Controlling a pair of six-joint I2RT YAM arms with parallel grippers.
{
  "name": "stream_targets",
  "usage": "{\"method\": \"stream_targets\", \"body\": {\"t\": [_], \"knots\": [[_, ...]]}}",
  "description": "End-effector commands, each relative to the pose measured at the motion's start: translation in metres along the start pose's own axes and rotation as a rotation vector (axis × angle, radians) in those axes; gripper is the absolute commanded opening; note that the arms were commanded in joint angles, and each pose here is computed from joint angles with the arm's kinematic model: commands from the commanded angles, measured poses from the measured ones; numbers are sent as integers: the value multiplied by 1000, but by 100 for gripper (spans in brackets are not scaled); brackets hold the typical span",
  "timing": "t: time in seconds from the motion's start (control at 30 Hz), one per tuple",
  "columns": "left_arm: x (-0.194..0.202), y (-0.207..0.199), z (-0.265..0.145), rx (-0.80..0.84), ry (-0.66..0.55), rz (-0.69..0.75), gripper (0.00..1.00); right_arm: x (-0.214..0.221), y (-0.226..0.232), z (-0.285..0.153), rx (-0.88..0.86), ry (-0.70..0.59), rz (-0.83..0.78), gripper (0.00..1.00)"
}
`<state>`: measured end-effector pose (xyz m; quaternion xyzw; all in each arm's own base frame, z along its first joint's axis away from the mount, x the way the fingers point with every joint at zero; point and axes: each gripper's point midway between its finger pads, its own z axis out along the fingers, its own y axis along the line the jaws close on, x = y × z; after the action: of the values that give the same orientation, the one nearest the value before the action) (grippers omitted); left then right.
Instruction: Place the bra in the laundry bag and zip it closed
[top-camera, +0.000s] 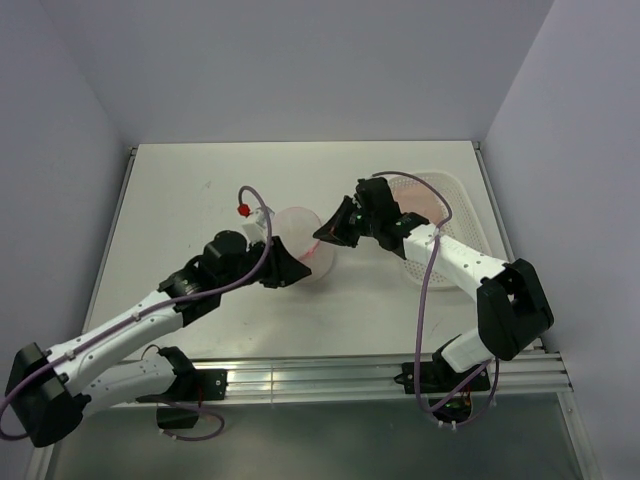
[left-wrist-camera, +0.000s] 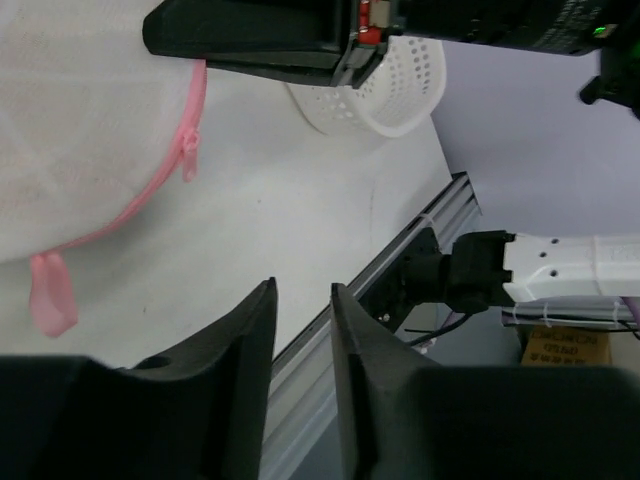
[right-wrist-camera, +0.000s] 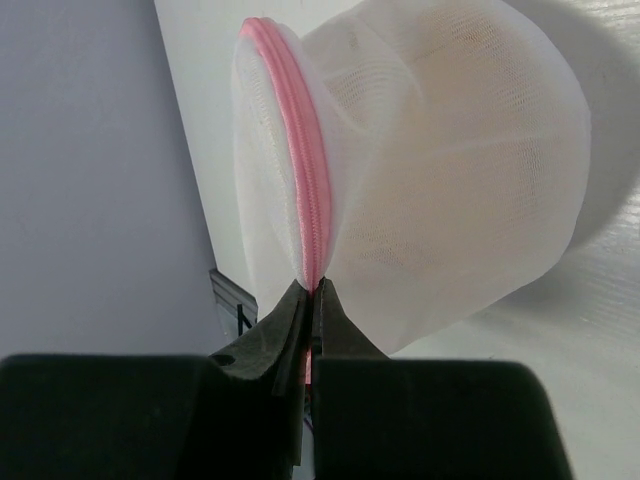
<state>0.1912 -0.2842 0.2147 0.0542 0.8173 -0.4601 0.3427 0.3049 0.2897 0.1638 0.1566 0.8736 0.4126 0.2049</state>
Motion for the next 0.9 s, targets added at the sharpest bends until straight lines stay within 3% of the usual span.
{"method": "stream_targets", "body": {"t": [0.0,0.23,0.87], "knots": [[-11,-13,18,62,-34,28,37,-7,16,-2,-26,-23,-36,0],[-4,1,44,52,-27,13,46,-5,15,-2,-20,-11,-41,0],[5,38,67,-46,-64,-44,46,-5,16,-7,-12,-14,-52,0]]}}
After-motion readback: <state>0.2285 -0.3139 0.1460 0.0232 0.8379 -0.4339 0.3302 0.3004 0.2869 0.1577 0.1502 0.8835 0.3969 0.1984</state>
